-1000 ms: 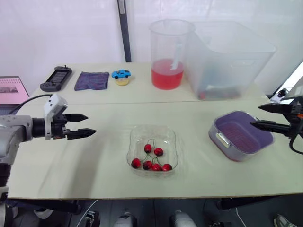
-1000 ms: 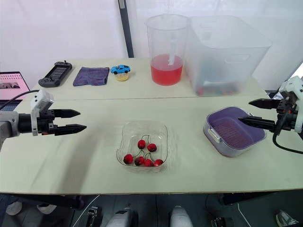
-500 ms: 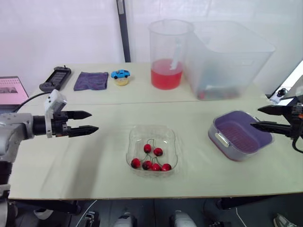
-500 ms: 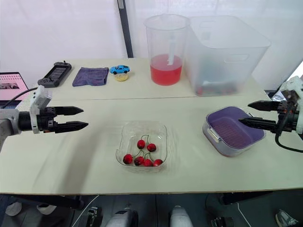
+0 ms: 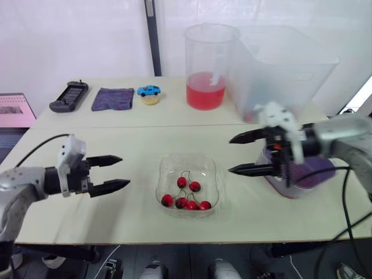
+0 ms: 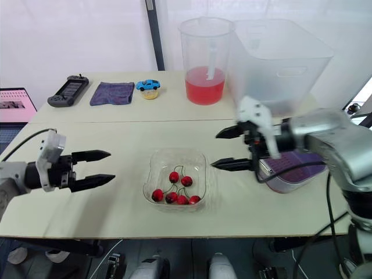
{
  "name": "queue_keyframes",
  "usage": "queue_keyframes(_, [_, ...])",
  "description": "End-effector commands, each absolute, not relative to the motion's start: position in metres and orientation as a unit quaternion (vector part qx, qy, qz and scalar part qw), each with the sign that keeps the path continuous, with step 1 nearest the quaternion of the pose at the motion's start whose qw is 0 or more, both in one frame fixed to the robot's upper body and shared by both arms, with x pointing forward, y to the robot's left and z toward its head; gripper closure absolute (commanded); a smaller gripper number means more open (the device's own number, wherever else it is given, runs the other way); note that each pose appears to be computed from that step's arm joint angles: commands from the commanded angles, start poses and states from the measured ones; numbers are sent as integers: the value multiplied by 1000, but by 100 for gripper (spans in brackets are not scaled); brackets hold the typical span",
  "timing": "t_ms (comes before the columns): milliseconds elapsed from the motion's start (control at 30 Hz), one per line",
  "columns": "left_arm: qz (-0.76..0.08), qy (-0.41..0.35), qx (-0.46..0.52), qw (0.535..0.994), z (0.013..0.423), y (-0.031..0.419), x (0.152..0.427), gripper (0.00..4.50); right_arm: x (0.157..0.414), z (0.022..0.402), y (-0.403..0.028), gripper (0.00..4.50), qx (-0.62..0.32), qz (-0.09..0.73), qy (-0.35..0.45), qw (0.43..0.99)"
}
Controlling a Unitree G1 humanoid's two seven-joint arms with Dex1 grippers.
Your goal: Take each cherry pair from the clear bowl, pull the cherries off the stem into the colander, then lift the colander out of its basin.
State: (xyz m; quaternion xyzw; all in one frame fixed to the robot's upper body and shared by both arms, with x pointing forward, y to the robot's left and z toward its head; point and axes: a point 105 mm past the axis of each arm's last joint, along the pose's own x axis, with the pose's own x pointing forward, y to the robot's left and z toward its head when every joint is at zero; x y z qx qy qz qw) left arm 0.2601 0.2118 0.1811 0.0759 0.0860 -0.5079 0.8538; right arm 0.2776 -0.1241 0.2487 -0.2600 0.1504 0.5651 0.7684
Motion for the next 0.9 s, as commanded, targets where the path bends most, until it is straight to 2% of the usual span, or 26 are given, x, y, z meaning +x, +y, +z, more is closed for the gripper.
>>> queue_keyframes(33, [-496, 56, 86, 862, 190, 209, 257, 0, 289, 252, -105, 5, -311, 550, 161, 758])
queue_keyframes(167, [-490, 60, 78, 866, 183, 208, 255, 0, 289, 243, -72, 5, -351, 583, 176, 711])
queue_keyframes(267, [-487, 56, 82, 868, 181, 206, 253, 0, 295, 223, -59, 5, -387, 573, 194, 696])
queue_keyframes(367, [-485, 52, 82, 869, 182, 205, 251, 0, 295, 206, -50, 86, -395, 570, 214, 688])
queue_keyframes(500, [-480, 50, 71, 873, 185, 204, 250, 0, 296, 192, -47, 277, -413, 559, 229, 682])
queue_keyframes(633, [-479, 56, 78, 872, 185, 204, 252, 0, 296, 189, -49, 277, -422, 549, 245, 679])
queue_keyframes(900, [-479, 59, 78, 872, 184, 202, 254, 0, 299, 159, -32, 277, -428, 537, 273, 673])
